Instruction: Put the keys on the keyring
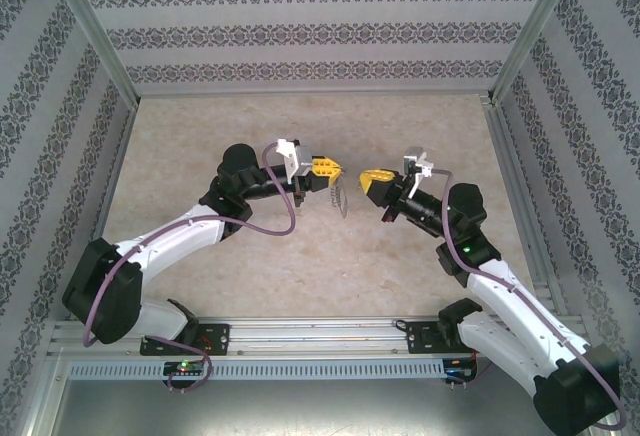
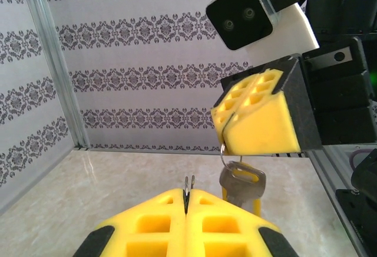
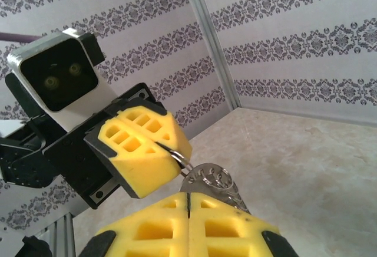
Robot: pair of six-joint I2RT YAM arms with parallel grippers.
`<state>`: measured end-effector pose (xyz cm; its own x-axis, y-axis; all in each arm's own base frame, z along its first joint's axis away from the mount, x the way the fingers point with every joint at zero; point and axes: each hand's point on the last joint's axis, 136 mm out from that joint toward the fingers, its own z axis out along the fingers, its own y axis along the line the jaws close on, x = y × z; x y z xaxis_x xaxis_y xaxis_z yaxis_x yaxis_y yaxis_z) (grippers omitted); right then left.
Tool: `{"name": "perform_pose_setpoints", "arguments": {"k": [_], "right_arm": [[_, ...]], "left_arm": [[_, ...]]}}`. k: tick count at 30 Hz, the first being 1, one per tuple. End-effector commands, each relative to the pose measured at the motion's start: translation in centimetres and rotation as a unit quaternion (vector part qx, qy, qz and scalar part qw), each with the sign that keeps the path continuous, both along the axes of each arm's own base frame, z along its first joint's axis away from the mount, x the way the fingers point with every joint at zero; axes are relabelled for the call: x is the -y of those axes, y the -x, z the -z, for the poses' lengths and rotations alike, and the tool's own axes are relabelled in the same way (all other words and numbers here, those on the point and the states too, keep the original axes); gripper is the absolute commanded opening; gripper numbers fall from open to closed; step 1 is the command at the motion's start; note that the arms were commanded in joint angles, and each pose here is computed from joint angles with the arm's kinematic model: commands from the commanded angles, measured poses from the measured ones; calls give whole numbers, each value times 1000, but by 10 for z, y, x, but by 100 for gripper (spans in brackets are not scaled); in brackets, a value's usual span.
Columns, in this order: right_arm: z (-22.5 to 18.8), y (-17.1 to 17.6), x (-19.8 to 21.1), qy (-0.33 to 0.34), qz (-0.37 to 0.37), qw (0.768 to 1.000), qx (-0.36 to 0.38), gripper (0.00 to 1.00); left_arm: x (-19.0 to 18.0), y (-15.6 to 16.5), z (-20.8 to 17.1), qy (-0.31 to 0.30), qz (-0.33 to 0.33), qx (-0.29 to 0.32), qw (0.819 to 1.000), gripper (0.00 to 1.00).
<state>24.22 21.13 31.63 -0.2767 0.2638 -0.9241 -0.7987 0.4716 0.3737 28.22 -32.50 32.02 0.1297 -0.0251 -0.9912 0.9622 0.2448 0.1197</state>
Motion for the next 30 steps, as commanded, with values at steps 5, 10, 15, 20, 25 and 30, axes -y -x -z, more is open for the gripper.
{"name": "perform_pose_setpoints", "arguments": {"k": [5,10,15,20,25,30], "right_arm": [[-25,4,-4,-1,8,999,52,0],[-32,4,-10,1,4,998,62,0],[-35,4,-17,7,-5,998,67,0],[-35,5,-24,11,-12,998,67,0],[-30,2,-25,19,-9,998,63,0],[-21,-4,-23,32,7,998,58,0]], "left_arm": [[6,11,-24,11,9,32,999,0],[9,13,-21,9,14,28,999,0],[10,15,-21,9,15,28,999,0],[11,18,-25,10,17,32,999,0],[11,18,-26,10,15,34,999,0],[12,20,-30,13,18,39,999,0]]}}
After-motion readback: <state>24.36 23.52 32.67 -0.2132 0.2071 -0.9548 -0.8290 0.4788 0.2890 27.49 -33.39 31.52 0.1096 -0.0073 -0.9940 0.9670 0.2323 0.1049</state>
